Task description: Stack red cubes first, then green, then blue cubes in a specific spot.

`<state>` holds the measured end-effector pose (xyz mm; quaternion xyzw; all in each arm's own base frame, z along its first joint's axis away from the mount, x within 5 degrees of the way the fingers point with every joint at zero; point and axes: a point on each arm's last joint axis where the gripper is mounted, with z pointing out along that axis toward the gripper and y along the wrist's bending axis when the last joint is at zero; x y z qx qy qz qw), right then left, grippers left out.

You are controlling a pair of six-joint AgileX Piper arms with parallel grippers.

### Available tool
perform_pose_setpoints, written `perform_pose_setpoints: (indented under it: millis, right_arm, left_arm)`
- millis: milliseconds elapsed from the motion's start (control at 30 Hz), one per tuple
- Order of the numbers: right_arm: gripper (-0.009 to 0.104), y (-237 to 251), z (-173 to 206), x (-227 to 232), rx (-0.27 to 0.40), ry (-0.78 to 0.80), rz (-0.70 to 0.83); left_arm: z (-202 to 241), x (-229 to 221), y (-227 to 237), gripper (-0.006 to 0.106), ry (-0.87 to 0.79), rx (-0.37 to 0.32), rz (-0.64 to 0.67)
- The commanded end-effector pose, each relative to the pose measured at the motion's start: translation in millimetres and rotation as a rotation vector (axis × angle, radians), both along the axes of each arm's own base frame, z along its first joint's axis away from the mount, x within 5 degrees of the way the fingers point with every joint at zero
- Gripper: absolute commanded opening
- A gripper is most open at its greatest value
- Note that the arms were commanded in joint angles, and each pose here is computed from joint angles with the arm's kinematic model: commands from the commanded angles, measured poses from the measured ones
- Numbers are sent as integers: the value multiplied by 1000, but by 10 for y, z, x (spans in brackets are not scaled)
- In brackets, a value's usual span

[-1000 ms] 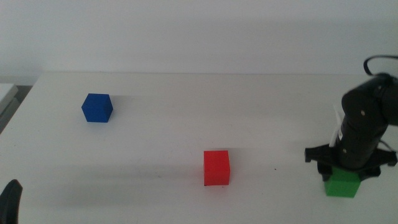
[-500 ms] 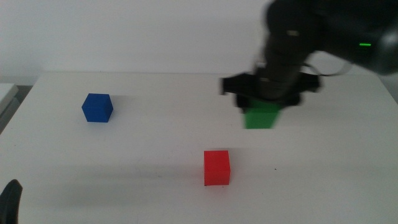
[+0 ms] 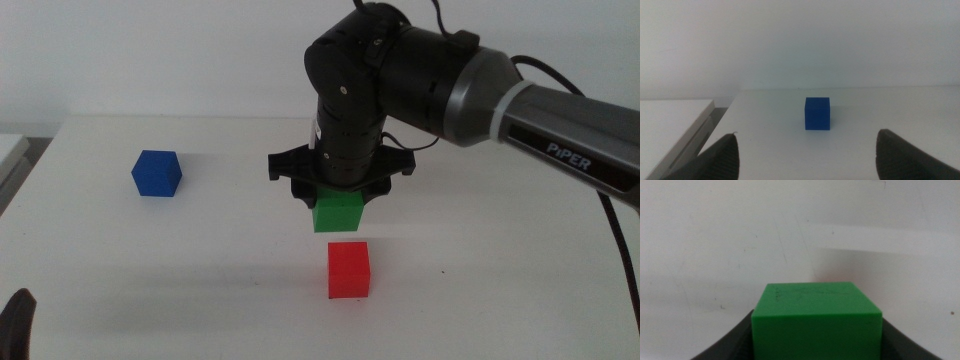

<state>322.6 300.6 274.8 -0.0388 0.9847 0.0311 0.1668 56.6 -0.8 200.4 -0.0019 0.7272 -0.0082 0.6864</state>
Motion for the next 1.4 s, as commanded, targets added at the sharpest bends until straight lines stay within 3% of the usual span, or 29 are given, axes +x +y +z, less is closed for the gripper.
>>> perform_pose_setpoints:
  millis: [0, 600, 1367]
  right_arm:
    - [10, 4, -10, -11, -2, 9, -8]
    - [10, -76, -368, -87, -88, 103, -14]
    - [10, -69, -519, -43, -104, 130, -45]
  left_arm:
    - [4, -2, 0, 94, -8, -8, 0]
    - [4, -2, 0, 94, -8, -8, 0]
    - [4, -2, 0, 94, -8, -8, 0]
